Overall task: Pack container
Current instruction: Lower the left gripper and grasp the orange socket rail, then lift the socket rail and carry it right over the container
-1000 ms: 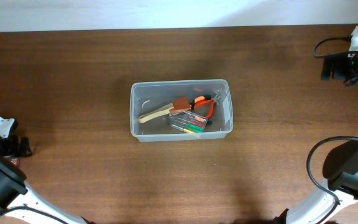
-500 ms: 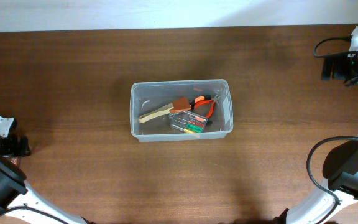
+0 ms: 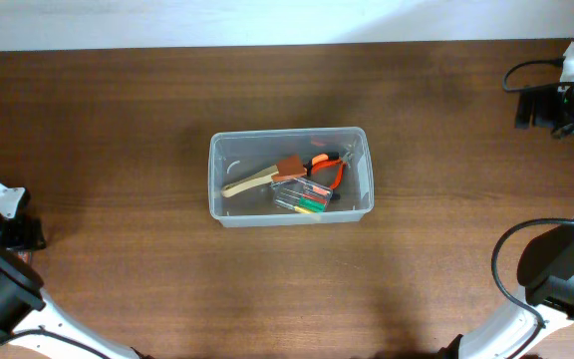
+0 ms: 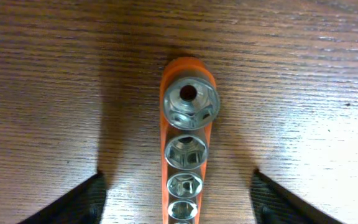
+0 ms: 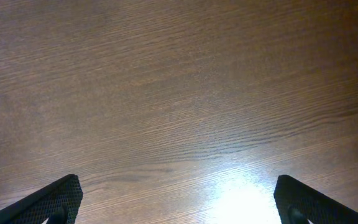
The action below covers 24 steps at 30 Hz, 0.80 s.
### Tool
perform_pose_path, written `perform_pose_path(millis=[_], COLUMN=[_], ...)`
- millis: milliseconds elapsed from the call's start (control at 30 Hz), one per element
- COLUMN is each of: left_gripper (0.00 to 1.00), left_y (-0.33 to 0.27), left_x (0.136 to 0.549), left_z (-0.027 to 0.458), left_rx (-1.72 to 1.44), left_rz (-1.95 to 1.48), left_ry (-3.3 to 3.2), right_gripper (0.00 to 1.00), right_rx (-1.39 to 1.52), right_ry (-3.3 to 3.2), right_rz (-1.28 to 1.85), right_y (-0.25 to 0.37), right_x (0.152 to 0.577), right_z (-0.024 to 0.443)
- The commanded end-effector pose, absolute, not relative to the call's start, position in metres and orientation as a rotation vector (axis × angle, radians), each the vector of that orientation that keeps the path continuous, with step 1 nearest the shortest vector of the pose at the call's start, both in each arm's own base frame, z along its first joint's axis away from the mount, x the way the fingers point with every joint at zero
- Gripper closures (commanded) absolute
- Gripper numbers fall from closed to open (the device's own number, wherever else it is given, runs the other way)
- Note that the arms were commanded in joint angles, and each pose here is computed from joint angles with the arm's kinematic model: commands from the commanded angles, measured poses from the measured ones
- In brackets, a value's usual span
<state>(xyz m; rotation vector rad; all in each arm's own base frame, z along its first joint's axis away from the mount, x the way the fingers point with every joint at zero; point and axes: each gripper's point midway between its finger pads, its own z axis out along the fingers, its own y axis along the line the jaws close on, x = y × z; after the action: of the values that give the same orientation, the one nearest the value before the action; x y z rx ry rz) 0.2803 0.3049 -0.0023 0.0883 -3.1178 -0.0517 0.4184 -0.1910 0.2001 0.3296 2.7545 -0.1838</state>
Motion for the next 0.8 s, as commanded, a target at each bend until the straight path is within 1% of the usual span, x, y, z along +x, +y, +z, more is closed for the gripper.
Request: perform_pose_path(millis=[0, 167, 300, 333, 400, 533, 667, 767], left_gripper=[0.31, 0.4, 0.57, 0.59, 0.6, 0.65, 0.77, 0.8], left_y=[0.3065, 0.3082, 0.3073, 0.3073, 0.3073, 0.3068, 0.3067, 0.3068], left_x=[0.2735, 0.2709, 0.27, 0.27, 0.27, 0.2695, 0.2695, 0.2696], left_z=[-0.0057, -0.0054, -0.0054, -0.0054, -0.0054, -0.0054, -0.0054, -0.0054], left_rx=[0.08, 0.08, 0.079, 0.079, 0.079, 0.079, 0.079, 0.079], left_rz=[-0.091, -0.107, -0.102, -0.102, -0.102, -0.099, -0.098, -0.098], left_ry=[-3.074, -3.059, -3.056, -3.056, -3.056, -3.054, -3.054, -3.054], right_gripper=[0.01, 0.01, 0.01, 0.01, 0.01, 0.01, 0.01, 0.01], right_rx=[0.32, 0.32, 0.32, 0.32, 0.32, 0.32, 0.32, 0.32], right_ry=[2.76, 2.76, 2.76, 2.76, 2.761, 2.76, 2.76, 2.76], right_rz=[-0.174, -0.174, -0.174, -0.174, -0.174, -0.174, -0.174, -0.174], right_y=[-0.189, -0.189, -0.189, -0.189, -0.189, -0.189, -0.189, -0.189], right_x=[0.4194, 0.4194, 0.4194, 0.4194, 0.4194, 0.4194, 0.4194, 0.4194], right_z=[0.1971, 0.1971, 0.1971, 0.1971, 0.1971, 0.1971, 0.1971, 0.1971])
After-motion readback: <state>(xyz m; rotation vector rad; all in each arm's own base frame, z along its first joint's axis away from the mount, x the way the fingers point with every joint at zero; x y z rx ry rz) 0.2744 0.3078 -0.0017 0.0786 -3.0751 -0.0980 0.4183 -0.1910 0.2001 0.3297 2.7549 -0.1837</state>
